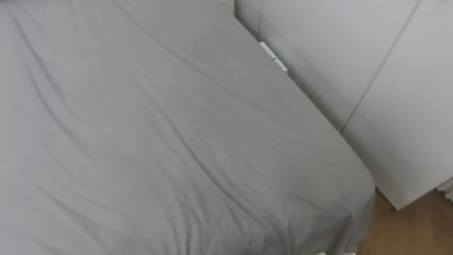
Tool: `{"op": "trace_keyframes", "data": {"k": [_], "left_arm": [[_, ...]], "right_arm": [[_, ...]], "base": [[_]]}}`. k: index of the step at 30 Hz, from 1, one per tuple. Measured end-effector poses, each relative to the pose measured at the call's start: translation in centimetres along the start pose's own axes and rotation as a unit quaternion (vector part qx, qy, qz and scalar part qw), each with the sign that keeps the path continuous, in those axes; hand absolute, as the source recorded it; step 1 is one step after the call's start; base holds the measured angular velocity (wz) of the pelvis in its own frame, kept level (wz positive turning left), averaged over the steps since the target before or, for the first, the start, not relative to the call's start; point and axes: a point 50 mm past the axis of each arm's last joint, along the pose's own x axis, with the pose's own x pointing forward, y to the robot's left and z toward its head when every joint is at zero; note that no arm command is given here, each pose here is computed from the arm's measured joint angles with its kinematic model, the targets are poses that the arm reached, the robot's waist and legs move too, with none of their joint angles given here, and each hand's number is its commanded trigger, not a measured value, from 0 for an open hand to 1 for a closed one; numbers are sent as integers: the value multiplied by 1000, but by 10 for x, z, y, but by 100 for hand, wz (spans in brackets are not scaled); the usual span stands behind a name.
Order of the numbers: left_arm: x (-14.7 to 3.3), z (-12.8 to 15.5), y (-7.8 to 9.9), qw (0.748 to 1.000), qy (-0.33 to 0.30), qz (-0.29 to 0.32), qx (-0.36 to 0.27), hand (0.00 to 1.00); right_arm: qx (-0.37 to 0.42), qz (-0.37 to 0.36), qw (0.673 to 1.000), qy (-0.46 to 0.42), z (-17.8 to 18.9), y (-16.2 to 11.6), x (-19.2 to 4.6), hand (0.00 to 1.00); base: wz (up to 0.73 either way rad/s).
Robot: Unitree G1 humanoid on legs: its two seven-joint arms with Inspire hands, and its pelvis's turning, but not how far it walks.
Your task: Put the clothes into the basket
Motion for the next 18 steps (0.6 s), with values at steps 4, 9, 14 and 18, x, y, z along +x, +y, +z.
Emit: {"op": "trace_keyframes", "data": {"k": [4,9,14,18], "left_arm": [[0,4,-1,1000,-19,3,4,0],[0,10,-3,999,-43,6,6,0],[-1,13,-4,997,-66,8,-35,0],[-1,13,-5,997,-67,9,-49,0]], "right_arm": [[-5,34,999,35,-13,12,1,0],[-24,63,997,46,-14,21,1,0],[-22,64,996,61,-20,22,0,0],[-28,64,995,72,-24,22,-1,0]], "base": [[42],[38],[18],[0]]}}
